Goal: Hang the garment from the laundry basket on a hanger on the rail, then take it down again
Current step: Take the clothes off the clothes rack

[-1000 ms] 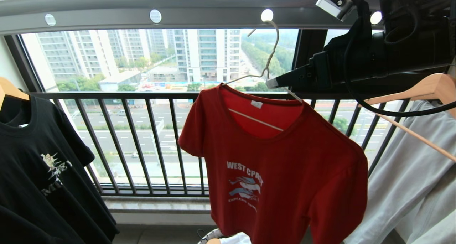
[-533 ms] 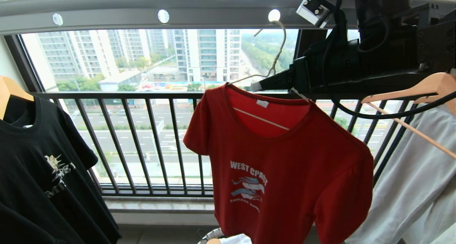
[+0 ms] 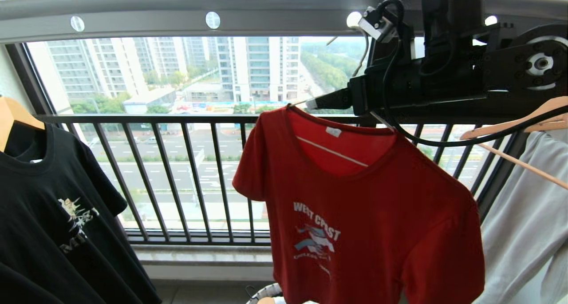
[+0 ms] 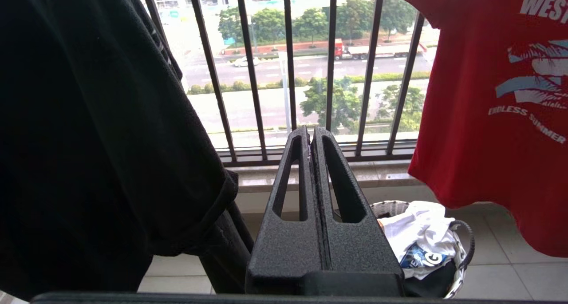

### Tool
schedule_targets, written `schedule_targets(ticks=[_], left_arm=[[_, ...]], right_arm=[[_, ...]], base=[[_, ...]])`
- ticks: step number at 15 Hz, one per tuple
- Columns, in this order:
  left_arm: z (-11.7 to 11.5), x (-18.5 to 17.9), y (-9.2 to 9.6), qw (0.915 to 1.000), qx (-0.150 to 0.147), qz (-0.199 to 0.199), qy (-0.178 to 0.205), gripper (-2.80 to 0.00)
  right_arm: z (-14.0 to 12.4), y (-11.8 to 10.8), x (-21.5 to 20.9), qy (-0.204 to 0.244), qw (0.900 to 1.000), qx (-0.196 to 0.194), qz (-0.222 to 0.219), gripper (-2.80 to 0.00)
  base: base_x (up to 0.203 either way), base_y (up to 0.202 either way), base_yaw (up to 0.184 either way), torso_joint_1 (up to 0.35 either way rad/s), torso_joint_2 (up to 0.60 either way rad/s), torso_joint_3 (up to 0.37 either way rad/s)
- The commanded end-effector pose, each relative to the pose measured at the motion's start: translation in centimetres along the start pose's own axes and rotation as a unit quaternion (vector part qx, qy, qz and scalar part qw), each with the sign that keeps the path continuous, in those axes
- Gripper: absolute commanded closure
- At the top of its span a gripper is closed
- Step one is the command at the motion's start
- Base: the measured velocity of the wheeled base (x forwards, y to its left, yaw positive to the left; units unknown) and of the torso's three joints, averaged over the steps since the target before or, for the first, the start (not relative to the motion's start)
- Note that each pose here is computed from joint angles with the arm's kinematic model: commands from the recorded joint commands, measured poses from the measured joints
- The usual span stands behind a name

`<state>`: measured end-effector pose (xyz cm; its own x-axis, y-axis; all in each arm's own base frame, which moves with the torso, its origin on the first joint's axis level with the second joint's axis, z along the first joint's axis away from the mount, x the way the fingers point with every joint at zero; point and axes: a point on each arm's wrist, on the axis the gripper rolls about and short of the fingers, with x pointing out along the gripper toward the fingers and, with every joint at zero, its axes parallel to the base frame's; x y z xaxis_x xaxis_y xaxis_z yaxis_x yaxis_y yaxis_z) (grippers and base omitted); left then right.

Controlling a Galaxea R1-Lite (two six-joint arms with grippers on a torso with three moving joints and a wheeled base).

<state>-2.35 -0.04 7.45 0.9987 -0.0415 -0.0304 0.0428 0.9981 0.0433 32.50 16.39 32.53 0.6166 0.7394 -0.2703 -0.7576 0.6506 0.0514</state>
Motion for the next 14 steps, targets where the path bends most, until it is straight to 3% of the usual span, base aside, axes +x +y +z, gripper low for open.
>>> schedule_targets(ticks=[1, 14], left_arm=[[0.0, 0.0, 0.0, 1.0, 0.0, 0.0, 0.0, 0.0], [0.0, 0.0, 0.0, 1.0, 0.0, 0.0, 0.0, 0.0]], right_arm=[[-0.3, -0.1, 0.5, 0.005, 1.0, 0.002, 0.002, 0.0], [0.7, 0.3, -0.8, -0.023, 1.0, -0.013, -0.013, 0.0]], base=[[0.0, 0.0, 0.0, 0.0, 0.0, 0.0], [0.0, 0.0, 0.0, 0.0, 0.0, 0.0]])
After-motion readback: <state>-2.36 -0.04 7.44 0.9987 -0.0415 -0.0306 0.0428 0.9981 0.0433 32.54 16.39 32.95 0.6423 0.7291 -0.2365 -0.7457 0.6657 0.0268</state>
